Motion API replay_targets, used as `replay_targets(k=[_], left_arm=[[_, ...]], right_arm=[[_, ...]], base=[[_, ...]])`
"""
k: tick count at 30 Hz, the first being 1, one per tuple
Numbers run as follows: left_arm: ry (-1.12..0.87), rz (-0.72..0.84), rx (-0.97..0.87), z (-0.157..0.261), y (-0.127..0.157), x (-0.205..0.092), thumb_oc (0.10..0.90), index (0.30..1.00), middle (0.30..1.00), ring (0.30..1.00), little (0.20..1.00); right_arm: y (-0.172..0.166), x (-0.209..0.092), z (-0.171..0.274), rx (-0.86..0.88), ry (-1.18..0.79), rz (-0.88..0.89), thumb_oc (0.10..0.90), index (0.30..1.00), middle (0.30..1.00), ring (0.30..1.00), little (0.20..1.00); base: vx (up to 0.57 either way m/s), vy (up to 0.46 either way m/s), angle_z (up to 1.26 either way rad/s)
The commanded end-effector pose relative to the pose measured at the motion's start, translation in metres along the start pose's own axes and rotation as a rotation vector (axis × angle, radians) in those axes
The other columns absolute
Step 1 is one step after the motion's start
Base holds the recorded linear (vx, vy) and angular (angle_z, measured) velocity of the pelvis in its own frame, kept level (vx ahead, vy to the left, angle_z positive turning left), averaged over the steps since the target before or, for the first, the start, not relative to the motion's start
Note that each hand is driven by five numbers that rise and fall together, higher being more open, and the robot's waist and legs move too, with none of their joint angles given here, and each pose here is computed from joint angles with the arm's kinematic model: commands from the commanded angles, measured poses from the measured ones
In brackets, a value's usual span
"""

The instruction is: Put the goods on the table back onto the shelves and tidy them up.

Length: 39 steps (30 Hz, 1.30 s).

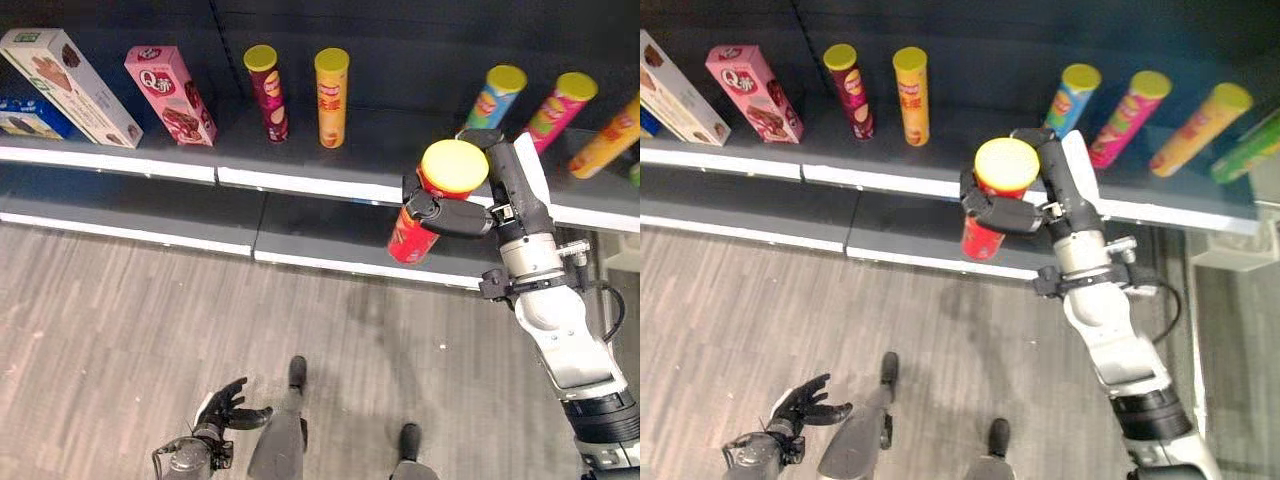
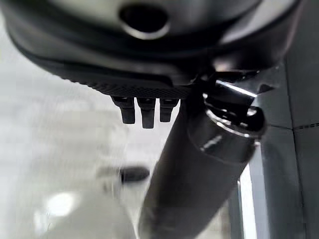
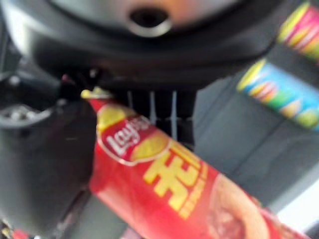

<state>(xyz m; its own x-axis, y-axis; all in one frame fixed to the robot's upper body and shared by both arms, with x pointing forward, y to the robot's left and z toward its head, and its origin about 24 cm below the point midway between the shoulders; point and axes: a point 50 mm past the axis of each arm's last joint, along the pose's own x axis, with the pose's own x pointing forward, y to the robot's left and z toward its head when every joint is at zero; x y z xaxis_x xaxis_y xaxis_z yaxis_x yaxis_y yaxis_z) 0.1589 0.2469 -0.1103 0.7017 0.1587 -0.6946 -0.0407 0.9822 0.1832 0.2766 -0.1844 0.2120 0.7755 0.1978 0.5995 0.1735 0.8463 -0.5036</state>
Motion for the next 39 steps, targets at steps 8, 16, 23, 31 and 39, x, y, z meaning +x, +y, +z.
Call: replay_targets(k=[8,16,23,31,39], left_arm=[[0.050,0.090,0.006,-0.028,0.022,-0.018,0.800,0.900,0.900,0.900,0.900],[0.060,0.060,0.008,-0.033,0.007,-0.019,0.800,0.900,0.900,0.900,0.900],[0.025,0.070,0.013,-0.027,0.006,-0.019,0.800,0.900,0.900,0.900,0.900],[-0.003,0.032,0.006,-0.021,-0.004,-0.016,0.800,0.900,0.900,0.900,0.900],[-0.041,0.018,-0.003,-0.010,-0.013,-0.012,0.800,0.900,0.900,0.900,0.900]], right_arm=[[-0.023,0.021,0.064,-0.106,-0.372,-0.125,0.400,0.300,0.300,0.300,0.300],[-0.013,0.029,0.050,-0.170,-0.313,-0.146,0.400,0.300,0.300,0.300,0.300],[-0.042,0.069,0.032,-0.466,-0.244,-0.375,0.400,0.300,0.300,0.300,0.300],[-0.088,0.082,0.029,-0.613,-0.208,-0.593,0.400,0.300,0.300,0.300,0.300],[-0.114,0.080,0.030,-0.564,-0.186,-0.811,0.400,0.300,0.300,0.300,0.300]], base=[[0.04,0.037,-0.07],[0.02,-0.105,0.00],[0.00,-0.056,0.16],[0.01,-0.017,0.27],[0.02,0.004,0.12]])
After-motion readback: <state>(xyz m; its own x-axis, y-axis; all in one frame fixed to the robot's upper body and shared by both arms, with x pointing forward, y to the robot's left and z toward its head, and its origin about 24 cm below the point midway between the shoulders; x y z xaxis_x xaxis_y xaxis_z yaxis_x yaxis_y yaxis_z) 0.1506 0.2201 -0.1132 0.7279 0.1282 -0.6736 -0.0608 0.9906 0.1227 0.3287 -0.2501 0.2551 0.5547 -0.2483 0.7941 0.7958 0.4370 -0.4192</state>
